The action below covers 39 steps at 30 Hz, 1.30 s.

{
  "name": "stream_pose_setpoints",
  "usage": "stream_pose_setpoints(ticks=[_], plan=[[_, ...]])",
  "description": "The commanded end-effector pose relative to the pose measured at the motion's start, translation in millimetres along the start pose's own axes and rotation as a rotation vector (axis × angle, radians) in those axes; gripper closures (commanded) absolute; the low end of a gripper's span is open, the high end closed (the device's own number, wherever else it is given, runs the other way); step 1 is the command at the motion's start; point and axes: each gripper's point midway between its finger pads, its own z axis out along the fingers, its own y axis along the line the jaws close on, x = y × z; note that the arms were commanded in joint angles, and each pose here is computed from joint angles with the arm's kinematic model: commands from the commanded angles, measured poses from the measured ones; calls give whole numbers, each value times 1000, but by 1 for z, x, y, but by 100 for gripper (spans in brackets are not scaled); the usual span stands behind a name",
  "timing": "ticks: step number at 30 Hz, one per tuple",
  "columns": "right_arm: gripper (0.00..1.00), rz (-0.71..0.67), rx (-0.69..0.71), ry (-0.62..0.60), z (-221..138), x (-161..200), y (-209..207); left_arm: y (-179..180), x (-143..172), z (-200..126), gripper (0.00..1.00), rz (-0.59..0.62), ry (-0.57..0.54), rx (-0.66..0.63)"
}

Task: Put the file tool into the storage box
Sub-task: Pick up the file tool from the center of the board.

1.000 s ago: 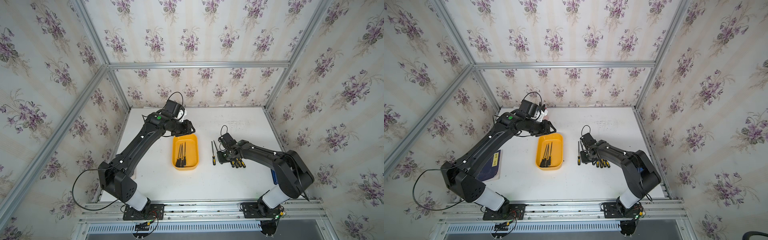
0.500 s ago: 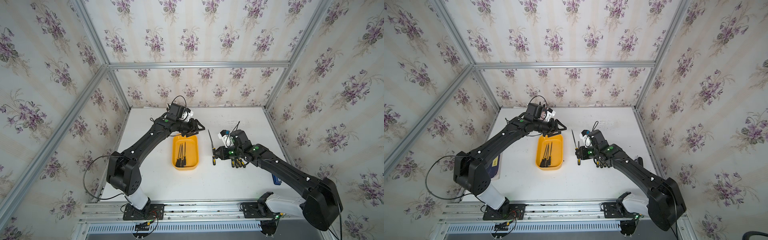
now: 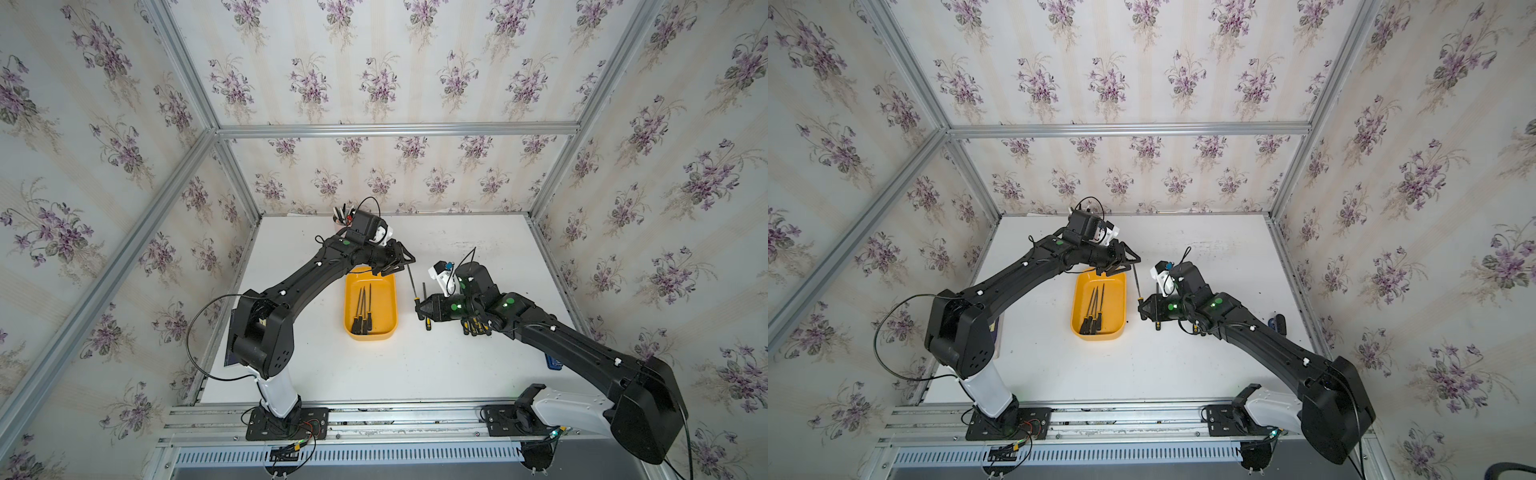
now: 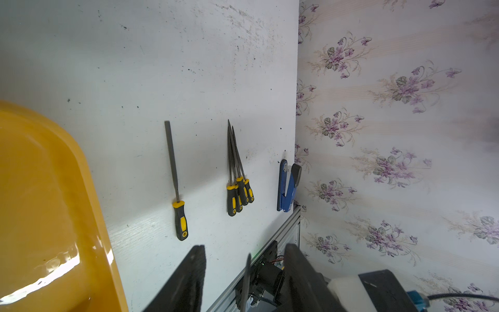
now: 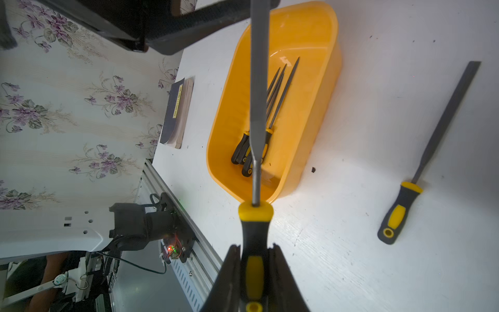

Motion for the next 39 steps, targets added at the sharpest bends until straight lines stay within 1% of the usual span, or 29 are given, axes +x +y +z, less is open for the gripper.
stream_pose_setpoints(ticks=[1,2,6,11,17,21,22,23,24,25,26,28,29,32,37,39], plan=[[93,5,-22,-21,2,-5,7,1,-5,1,51,21,-20,-15],[93,6,-16,-18,3,-4,6,2,-4,2,52,22,-16,-19],[93,11,-8,-19,4,-2,5,2,-1,5,62,36,-3,-39],[93,19,2,-25,6,-3,2,5,4,8,81,42,15,-54],[93,28,6,-29,7,-3,1,8,7,7,99,56,29,-74],[92,31,17,-26,9,-3,-2,7,9,4,100,68,38,-87],[89,30,17,-25,9,-3,-2,7,9,3,100,75,40,-91],[81,30,16,-24,9,-3,-2,6,8,1,100,82,39,-91],[71,30,18,-24,9,-3,-2,5,8,0,100,89,40,-92],[59,28,20,-24,8,-3,-2,4,7,-3,100,101,41,-97],[49,26,22,-26,8,-4,-2,5,7,-5,100,109,45,-104],[36,23,30,-26,7,-4,-3,4,5,-10,100,132,49,-109],[32,22,36,-28,6,-5,-3,4,3,-14,100,143,50,-111],[29,15,49,-27,4,-5,-4,8,-1,-26,100,172,57,-130],[26,5,60,-24,2,-5,-4,23,-15,-48,100,167,53,-131],[26,9,70,-18,3,-3,-7,32,-21,-56,100,164,54,-151]])
